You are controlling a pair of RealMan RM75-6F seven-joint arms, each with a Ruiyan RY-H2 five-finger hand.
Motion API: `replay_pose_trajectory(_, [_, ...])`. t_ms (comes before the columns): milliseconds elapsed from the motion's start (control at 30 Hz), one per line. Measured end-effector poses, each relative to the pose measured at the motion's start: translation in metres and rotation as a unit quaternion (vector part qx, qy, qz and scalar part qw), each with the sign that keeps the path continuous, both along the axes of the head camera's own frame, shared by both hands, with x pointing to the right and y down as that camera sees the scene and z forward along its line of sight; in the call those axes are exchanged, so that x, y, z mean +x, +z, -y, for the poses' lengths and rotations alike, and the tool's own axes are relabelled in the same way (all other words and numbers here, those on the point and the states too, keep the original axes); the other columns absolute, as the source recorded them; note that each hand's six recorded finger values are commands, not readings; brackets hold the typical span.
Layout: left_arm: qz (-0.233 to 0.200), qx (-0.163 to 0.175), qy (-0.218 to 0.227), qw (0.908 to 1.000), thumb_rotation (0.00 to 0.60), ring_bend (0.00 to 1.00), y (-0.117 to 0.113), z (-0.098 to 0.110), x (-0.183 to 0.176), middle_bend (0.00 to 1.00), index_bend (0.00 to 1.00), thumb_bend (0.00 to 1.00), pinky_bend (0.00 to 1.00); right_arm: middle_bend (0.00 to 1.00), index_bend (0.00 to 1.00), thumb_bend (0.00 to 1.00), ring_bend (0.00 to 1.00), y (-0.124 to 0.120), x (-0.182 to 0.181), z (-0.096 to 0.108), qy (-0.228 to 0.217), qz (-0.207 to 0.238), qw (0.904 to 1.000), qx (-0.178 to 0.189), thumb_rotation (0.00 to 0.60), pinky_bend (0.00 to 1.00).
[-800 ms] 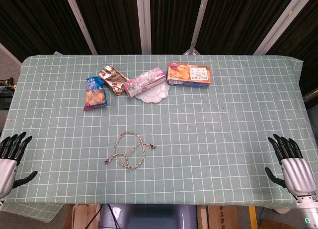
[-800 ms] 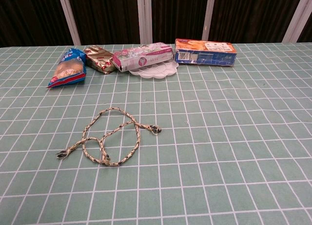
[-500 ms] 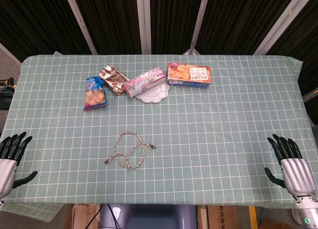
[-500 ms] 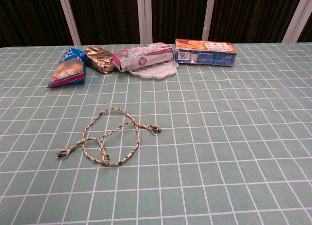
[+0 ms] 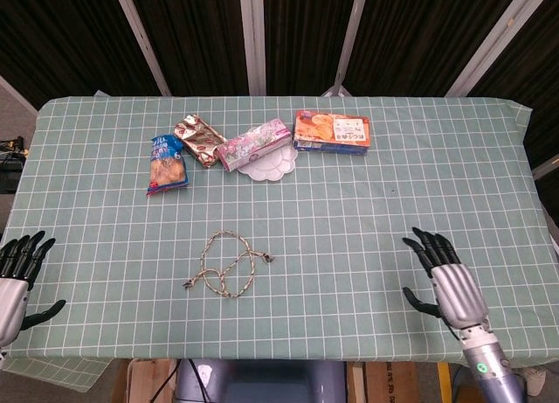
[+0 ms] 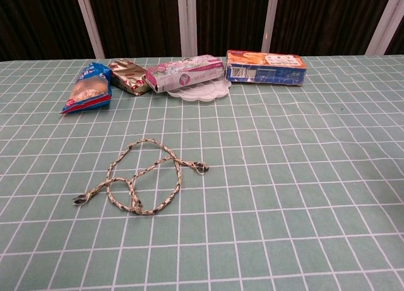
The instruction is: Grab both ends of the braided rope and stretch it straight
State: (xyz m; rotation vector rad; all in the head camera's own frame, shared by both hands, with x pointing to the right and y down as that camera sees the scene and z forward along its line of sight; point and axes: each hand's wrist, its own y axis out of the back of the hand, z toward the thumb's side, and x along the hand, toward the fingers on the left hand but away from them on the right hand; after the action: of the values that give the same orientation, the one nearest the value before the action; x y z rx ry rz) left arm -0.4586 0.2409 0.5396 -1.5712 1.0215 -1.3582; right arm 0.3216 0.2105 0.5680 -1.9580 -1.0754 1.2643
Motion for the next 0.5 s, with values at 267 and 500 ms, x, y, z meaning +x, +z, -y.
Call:
replay_pose_trajectory(267, [-0.005, -0.004, 0.002, 1.0000, 0.600, 0.00, 0.001, 0.001, 0.000, 0.00, 0.01, 0.12, 0.00, 0.06, 0.35, 0.35, 0.00, 0.030, -0.079, 0.021, -0.023, 0.035, 0.9990, -0.016, 0.600, 0.00])
replay_pose_trajectory(500, [-0.008, -0.009, 0.002, 0.9999, 0.600, 0.00, 0.003, 0.002, -0.001, 0.00, 0.02, 0.12, 0.00, 0.09, 0.43, 0.35, 0.00, 0.063, -0.144, 0.029, -0.027, 0.060, 0.9970, -0.041, 0.600, 0.00])
